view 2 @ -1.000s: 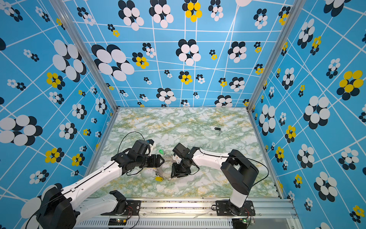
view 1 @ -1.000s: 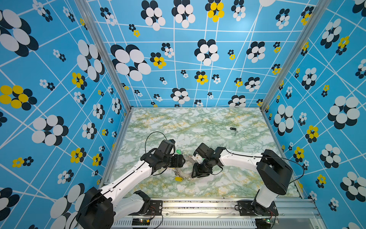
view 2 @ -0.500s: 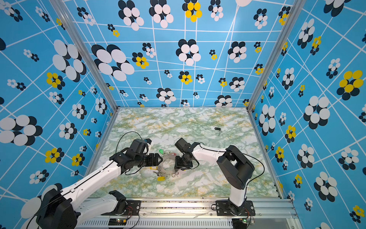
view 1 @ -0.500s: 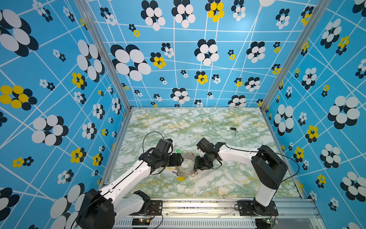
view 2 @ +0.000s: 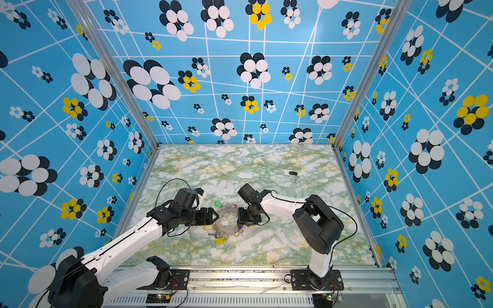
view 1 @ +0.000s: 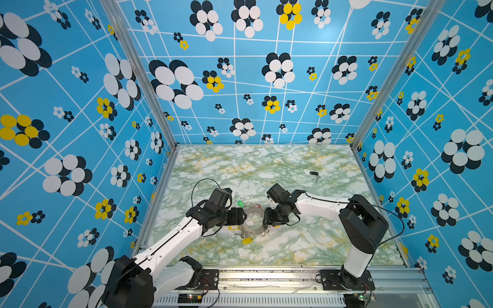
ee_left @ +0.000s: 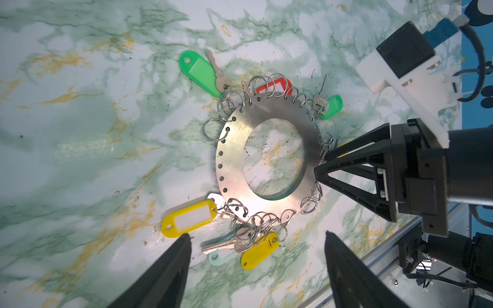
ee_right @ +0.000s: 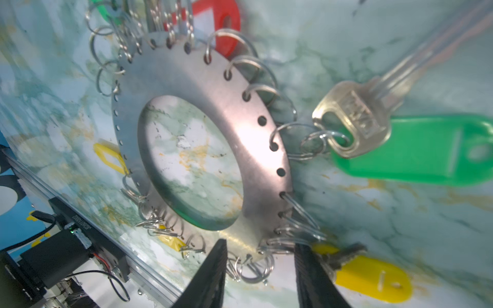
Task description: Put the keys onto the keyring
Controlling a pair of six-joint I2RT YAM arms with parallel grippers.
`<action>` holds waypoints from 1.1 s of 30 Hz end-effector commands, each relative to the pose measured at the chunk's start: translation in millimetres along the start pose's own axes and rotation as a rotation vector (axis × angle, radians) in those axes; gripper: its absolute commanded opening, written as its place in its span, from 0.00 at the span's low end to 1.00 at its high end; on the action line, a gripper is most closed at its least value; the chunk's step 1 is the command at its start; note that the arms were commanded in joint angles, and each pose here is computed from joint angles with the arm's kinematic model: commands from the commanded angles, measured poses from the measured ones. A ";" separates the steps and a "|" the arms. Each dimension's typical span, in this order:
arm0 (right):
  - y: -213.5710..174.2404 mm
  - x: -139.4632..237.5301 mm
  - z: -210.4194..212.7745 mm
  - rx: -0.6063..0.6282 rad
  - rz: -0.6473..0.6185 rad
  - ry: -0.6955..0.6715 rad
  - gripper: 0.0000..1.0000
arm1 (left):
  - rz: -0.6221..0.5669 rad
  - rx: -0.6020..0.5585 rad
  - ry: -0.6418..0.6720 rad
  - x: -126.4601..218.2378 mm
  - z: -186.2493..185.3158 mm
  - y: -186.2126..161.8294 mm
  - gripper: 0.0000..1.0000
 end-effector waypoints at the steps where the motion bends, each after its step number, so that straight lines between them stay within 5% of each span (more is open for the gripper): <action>1: -8.7 -3.2 -6.1 0.088 0.016 -0.046 0.44 | -0.012 0.014 -0.017 2.4 0.0 -0.8 0.80; 8: -8.9 -4.6 -6.1 0.201 -0.010 -0.046 0.44 | -0.015 0.013 -0.014 4.4 0.1 -1.5 0.80; 15: -19.0 -1.6 7.4 0.270 -0.007 0.011 0.34 | -0.023 0.013 -0.010 6.0 0.4 -1.3 0.80; 33: -21.7 6.7 16.8 0.278 -0.037 0.043 0.09 | -0.038 0.009 -0.014 10.4 -0.6 -1.1 0.80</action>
Point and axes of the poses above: each gripper's point midway between its finger pads, its own x axis back along the fingers, its own z axis along the line the jaws close on, y = z × x, the point moved 6 cm from there along x, back along the fingers, and after that the axes turned 6 degrees about -x, right-handed, at the moved point
